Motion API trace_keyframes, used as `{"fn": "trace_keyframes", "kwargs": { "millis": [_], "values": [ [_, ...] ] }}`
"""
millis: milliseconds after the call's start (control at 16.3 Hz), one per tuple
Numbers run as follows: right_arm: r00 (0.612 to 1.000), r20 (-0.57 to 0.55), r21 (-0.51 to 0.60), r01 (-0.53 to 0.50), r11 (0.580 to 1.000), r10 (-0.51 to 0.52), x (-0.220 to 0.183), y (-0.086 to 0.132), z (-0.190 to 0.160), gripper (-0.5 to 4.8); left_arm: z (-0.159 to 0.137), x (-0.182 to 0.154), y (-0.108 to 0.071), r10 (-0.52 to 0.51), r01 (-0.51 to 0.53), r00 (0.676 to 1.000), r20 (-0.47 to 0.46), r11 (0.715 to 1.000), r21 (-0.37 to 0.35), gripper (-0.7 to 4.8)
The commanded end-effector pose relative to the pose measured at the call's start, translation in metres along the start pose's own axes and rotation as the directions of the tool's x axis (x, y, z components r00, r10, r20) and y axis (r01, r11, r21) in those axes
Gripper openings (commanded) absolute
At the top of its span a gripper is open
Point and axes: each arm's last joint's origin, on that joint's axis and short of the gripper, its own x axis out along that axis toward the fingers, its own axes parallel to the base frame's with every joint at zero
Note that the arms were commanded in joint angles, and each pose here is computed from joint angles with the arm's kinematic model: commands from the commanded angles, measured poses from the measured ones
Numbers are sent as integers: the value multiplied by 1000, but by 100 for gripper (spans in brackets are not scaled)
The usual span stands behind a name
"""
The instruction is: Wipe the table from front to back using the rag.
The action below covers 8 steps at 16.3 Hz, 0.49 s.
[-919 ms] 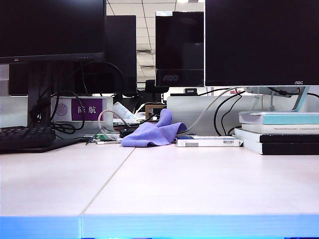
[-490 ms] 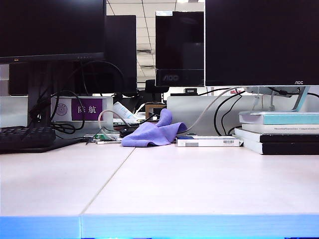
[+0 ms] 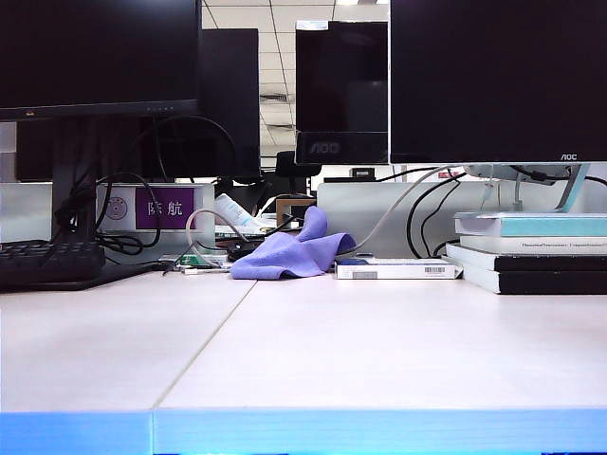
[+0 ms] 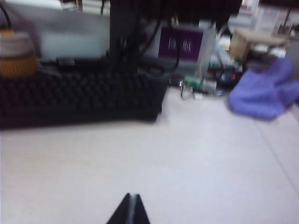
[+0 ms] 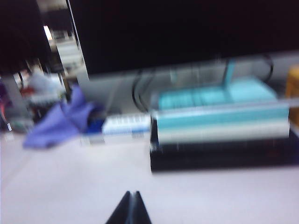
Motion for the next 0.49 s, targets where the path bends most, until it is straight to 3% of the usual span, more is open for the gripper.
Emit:
{"fn": "trace_keyframes", "kwargs": {
  "millis": [61,245,490],
  "values": [
    [999,47,2,-1,1000,1,-8,2,22,-1,17,2,-1,16,-16,1000,11,1000,-6,-6],
    [995,98,7,-7,1000,6,-17,5,55,-1,37,16,-4,-2,2,1000,18,1000,-8,-6],
    [999,41,1,-33,999,33,-14,15,118,-1,70,60,-21,-87,86,996,-18,995,-41,-6]
  ]
}}
